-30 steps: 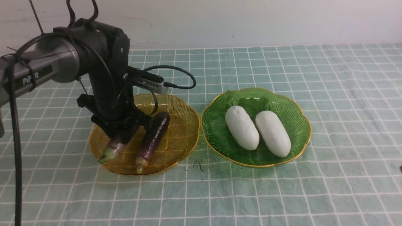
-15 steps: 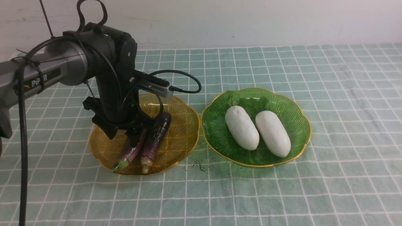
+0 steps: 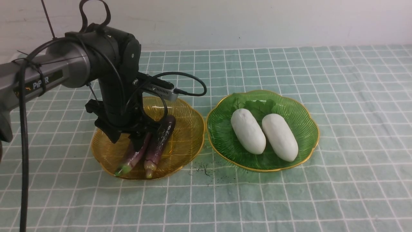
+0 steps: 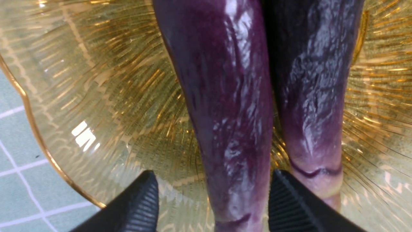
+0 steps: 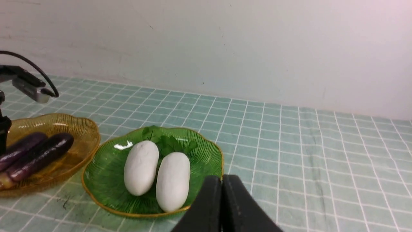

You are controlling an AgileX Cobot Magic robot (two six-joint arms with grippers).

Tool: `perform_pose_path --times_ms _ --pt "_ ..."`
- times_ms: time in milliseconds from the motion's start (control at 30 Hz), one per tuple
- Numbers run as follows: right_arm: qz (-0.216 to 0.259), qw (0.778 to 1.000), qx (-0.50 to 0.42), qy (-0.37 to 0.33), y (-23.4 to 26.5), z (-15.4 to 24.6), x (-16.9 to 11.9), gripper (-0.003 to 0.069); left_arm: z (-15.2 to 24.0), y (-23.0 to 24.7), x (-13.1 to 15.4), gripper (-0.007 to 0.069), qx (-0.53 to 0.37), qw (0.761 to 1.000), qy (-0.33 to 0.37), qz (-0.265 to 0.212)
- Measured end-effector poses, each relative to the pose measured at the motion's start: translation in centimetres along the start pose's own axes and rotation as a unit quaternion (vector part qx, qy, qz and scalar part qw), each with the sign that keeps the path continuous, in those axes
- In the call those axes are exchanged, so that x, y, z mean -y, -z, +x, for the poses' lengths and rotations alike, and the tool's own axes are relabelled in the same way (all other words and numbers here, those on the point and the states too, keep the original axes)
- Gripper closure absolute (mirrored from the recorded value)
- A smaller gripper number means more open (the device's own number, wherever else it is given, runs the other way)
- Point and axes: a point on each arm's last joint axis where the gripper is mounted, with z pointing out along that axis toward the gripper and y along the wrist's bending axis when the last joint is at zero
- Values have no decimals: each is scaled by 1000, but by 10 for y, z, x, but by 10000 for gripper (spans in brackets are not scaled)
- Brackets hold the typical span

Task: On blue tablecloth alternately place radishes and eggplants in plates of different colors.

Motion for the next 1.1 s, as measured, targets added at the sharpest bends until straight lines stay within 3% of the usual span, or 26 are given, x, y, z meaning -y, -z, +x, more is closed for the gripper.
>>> perform_pose_path --times_ms 167,467,567,867,1100 --pt "-1 999 34 1 -15 14 -2 674 0 0 0 211 0 1000 0 0" --pt "-4 1000 -12 2 -26 41 -4 674 0 0 -2 229 0 1000 -5 -11" --pt "-4 1000 -24 3 -28 47 -4 674 0 0 -3 270 0 1000 -7 -18" --pt "-5 998 -68 6 -28 59 -4 674 1 0 -9 599 -5 998 -22 -51" --pt "18 999 -26 -12 -22 66 -4 674 2 1 -11 633 -12 998 -23 -60"
